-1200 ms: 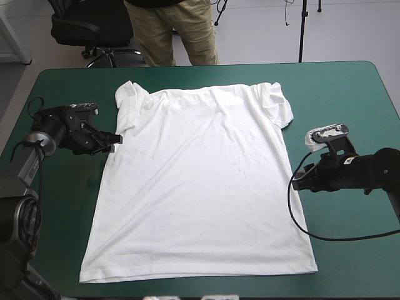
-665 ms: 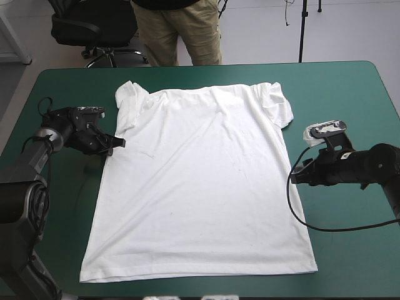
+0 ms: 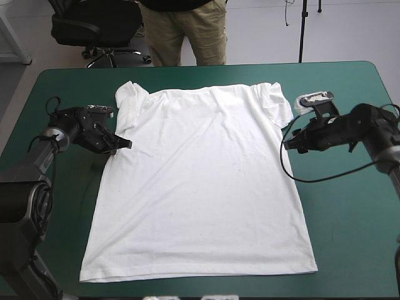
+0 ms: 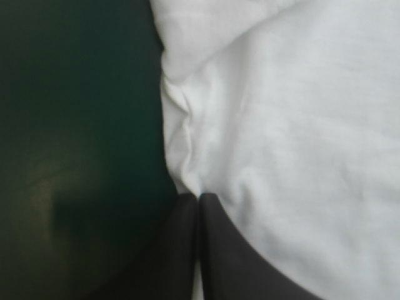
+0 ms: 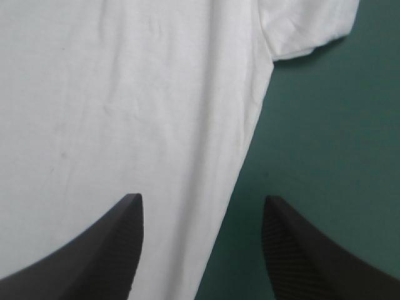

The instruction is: Fold the cloth

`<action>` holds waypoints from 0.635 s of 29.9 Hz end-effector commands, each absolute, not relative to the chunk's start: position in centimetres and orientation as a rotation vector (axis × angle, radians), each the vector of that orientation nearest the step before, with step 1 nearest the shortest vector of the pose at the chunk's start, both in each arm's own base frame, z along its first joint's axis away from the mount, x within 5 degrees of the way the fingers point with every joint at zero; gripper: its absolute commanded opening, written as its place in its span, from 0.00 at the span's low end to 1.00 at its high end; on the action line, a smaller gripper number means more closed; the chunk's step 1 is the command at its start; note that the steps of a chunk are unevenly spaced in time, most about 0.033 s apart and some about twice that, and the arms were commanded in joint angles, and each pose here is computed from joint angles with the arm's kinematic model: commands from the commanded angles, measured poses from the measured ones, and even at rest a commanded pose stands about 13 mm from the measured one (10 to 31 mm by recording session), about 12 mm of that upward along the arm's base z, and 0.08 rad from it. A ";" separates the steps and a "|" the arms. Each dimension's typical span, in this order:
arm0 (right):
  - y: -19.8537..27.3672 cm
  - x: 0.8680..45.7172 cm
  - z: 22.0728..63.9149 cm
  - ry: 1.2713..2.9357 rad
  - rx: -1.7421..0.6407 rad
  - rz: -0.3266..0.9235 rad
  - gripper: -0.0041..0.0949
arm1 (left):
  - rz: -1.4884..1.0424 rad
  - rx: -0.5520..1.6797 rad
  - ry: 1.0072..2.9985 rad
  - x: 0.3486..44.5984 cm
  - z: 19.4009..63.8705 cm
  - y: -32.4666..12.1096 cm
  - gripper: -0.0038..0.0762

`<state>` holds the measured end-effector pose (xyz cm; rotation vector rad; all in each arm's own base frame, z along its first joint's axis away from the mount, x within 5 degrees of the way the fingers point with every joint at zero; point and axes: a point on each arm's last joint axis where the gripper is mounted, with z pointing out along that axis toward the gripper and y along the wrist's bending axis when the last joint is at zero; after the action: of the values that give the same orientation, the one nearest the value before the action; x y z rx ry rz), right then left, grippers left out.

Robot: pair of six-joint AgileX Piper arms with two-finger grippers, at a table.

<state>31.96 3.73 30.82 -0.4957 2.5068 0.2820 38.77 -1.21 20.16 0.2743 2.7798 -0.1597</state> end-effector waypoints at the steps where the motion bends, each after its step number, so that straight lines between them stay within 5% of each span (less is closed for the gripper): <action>1: 5.1 34.6 31.5 2.484 -0.533 0.219 0.58 | -0.218 0.266 2.784 38.6 20.3 -2.3 0.03; 14: 6.8 41.9 25.2 2.643 -0.530 0.164 0.53 | -0.214 0.266 2.780 38.7 20.3 -2.3 0.03; 19: 6.9 41.9 22.6 2.774 -0.559 0.190 0.43 | -0.214 0.266 2.779 38.7 20.3 -2.3 0.03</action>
<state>42.14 6.83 21.23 -0.5548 2.7708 0.1746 38.77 -1.24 20.16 0.2752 2.7790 -0.1597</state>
